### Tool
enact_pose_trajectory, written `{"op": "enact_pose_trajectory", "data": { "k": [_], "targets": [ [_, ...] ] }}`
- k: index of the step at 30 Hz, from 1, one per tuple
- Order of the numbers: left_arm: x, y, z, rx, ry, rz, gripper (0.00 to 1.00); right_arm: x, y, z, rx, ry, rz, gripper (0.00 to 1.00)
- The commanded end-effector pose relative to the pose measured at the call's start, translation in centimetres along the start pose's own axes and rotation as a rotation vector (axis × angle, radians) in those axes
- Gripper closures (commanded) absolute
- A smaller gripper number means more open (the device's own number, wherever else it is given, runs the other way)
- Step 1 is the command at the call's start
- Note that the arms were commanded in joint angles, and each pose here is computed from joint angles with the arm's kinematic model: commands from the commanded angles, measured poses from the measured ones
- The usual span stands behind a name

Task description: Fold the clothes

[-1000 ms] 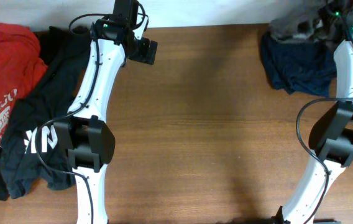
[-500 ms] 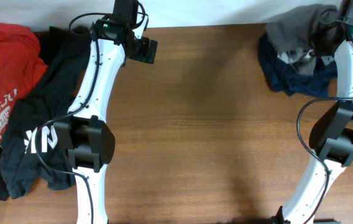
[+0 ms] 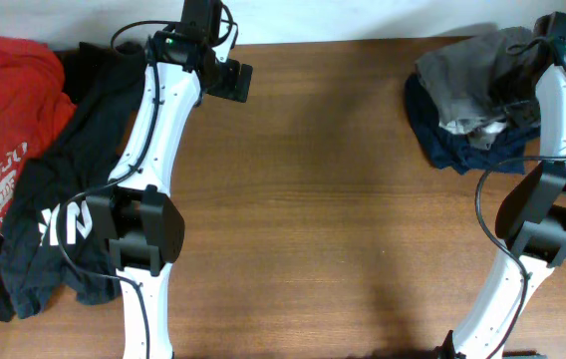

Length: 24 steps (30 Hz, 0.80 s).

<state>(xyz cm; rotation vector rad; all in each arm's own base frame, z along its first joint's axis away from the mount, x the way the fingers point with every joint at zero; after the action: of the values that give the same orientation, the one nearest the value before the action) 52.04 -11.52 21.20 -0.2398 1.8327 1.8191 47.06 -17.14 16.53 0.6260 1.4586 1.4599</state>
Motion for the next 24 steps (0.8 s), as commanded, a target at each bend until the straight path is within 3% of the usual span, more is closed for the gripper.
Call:
{"op": "enact_pose_trajectory", "data": {
  "k": [1,8,12,15,22,24],
  "targets": [
    [-1.1,2.5,0.3,-0.014,-0.012,-0.059,0.01,-0.3,1.9,-0.5,0.017,0.059,-0.025,0.00],
    [-1.1,2.5,0.3,-0.007,-0.012,-0.060,0.01,1.2,2.7,-1.8,0.064,0.229,0.066,0.01],
    [-1.1,2.5,0.3,-0.007,-0.012,-0.060,0.01,1.5,5.2,-0.6,-0.070,0.439,0.073,0.20],
    [-1.1,2.5,0.3,-0.008,-0.012,-0.060,0.01,1.1,8.3,-0.1,-0.131,0.520,0.016,0.27],
    [-1.1,2.4,0.3,-0.008,-0.012,-0.059,0.01,-1.0,14.6,1.6,-0.253,0.646,-0.229,0.59],
    [-1.1,2.4,0.3,-0.008,-0.012,-0.059,0.01,-1.9,14.5,2.7,-0.277,0.691,-0.299,0.60]
  ]
}}
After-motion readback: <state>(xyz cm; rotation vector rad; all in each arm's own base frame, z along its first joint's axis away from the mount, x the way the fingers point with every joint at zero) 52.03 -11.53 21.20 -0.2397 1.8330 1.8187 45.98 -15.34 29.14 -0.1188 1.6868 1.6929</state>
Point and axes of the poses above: each gripper's point midway between its finger pads, its own y axis back along the fingers, its own z axis along the line the jaws close on, x = y × z, the point moved 6 cm from there along y, back along the fingers, and after that the axes turned 1 degree about y, right-handed, at the moved point
